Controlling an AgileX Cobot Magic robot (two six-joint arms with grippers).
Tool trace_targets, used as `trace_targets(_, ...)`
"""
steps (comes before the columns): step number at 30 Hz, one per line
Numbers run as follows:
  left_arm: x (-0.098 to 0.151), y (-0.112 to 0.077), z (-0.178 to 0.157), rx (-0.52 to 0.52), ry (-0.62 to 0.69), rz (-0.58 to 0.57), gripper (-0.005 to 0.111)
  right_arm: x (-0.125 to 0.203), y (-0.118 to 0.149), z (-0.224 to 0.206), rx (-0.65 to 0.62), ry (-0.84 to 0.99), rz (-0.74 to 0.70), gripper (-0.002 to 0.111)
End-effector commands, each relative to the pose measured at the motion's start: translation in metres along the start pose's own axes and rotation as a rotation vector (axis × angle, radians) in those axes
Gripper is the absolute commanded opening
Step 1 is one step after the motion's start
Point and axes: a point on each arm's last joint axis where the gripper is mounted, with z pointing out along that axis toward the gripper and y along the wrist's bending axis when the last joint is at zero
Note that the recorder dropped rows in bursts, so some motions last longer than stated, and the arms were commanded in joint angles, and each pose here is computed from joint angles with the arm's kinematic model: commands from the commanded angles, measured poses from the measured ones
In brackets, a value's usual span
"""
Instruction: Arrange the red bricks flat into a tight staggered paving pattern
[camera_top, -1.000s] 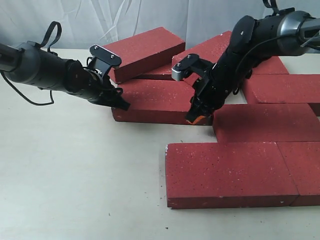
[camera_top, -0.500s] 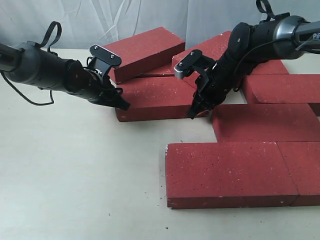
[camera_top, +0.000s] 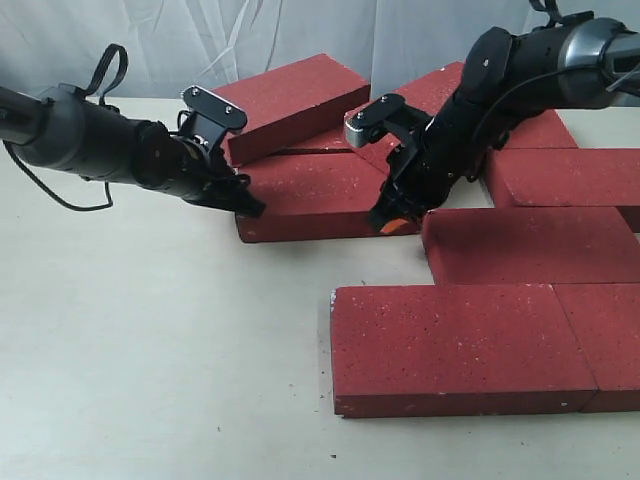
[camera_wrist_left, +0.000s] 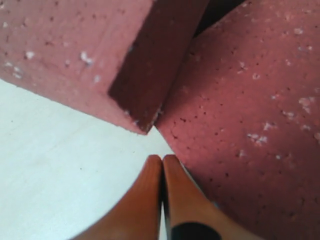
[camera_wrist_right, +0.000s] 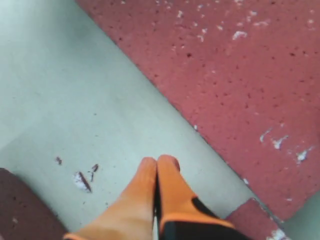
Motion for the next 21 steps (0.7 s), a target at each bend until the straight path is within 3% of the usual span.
trace_targets(1, -0.006, -0.003, 0.001, -0.015, -0.059, -0.032, 0.0, 0.004, 0.002, 0.001, -0.038, 0.028, 0.001, -0.001)
trace_targets(21, -0.003, -0.002, 0.008, -0.033, -0.082, -0.066, 0.0, -0.03, 0.03, 0.027, 0.11, -0.121, -0.17, -0.001)
